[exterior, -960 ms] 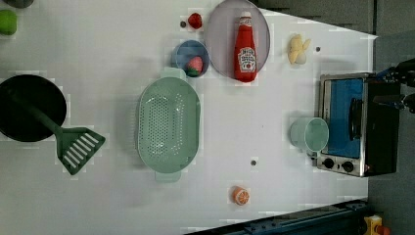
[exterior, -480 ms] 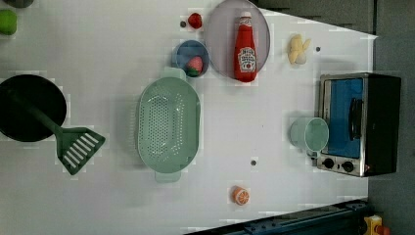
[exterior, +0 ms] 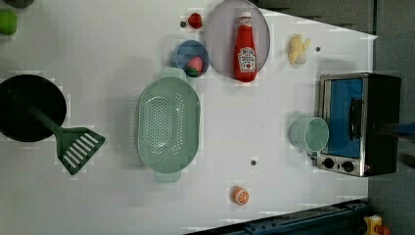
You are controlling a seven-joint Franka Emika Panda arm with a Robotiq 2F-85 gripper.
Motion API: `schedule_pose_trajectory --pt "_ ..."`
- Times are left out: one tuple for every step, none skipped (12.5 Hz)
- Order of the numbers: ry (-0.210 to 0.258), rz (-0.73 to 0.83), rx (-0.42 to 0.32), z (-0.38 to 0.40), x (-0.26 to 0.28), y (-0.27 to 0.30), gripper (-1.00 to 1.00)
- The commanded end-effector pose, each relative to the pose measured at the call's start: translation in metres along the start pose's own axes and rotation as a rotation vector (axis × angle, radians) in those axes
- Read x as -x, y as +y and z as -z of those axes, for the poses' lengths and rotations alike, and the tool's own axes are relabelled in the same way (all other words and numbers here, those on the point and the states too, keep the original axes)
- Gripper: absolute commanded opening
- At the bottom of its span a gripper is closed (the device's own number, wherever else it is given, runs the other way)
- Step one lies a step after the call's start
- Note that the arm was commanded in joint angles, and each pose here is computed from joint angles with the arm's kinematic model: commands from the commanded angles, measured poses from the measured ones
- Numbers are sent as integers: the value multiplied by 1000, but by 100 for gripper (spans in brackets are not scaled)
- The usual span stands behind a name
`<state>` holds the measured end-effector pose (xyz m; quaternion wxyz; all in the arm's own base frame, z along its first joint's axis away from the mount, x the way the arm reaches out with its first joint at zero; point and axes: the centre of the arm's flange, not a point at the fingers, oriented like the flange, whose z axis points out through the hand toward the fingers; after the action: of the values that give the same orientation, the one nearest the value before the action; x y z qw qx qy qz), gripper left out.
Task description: Drag strainer left to right.
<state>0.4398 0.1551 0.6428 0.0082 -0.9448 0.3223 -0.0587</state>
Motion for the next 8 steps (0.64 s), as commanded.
schedule_pose_trajectory --pt "-91 -118 107 -99 58 -73 100" --pt "-98 -189 106 -118 75 -93 100" --pt "-110 -267 103 -138 91 -112 100" --pt "-124 -352 100 -158 104 -128 100" --pt "-135 -438 96 -177 115 -141 100" --pt "-141 -524 97 -198 122 -152 100" --pt "-140 -605 107 -220 127 -159 100" --pt "-130 -677 127 -244 130 -164 100"
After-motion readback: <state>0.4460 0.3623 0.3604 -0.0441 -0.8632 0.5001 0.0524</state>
